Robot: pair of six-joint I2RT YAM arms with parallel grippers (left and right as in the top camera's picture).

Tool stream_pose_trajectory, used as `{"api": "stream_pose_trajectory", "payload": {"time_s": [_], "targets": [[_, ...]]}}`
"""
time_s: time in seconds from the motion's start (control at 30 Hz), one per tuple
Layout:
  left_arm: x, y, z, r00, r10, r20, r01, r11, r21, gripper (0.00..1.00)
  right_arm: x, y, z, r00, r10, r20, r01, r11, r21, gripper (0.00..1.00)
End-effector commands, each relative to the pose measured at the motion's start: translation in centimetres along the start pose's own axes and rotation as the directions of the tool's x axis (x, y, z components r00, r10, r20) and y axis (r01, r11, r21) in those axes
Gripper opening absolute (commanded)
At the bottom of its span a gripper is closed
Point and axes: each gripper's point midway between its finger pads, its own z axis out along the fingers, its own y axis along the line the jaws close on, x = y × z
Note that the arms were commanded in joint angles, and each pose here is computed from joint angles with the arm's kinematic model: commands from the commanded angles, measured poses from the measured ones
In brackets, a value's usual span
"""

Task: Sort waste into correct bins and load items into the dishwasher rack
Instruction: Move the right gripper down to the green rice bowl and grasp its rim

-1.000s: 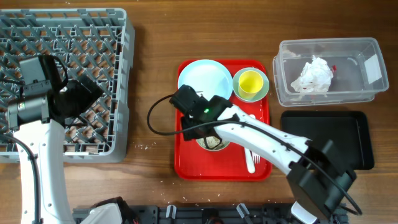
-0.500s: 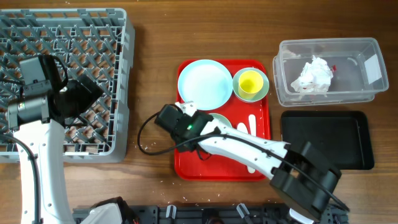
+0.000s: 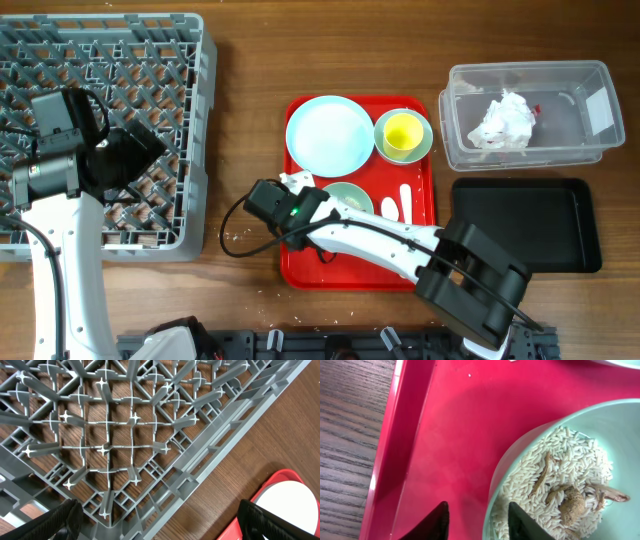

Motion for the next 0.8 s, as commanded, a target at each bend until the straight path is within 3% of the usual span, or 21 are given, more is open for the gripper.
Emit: {"api": "stream_pose_trajectory", "payload": {"time_s": [0.0, 0.13, 0.3, 0.77], "targets": [[-0.4, 0.0, -0.1, 1.000, -0.004, 0.006, 0.004, 1.000, -0.001, 1.00, 0.3, -0.6, 0.9, 1.000, -0.002, -0.007, 0.002, 0.999, 0.048, 0.30], [-0.4, 0.0, -0.1, 1.000, -0.004, 0.006, 0.004, 1.000, -0.001, 1.00, 0.2, -0.6, 0.5, 1.000, -0.003, -0.012, 0.004, 0.999, 0.052, 0.17], [-0.4, 0.0, -0.1, 1.000, -0.004, 0.006, 0.004, 1.000, -0.001, 1.00, 0.2, -0.6, 0.2, 1.000, -0.004, -0.018, 0.005, 0.998, 0.055, 0.08], [-0.4, 0.0, -0.1, 1.000, -0.004, 0.006, 0.004, 1.000, -0.001, 1.00, 0.1, -0.7, -1.0, 0.999, -0.008, -0.045, 0.011, 0.998, 0.060, 0.04]]}}
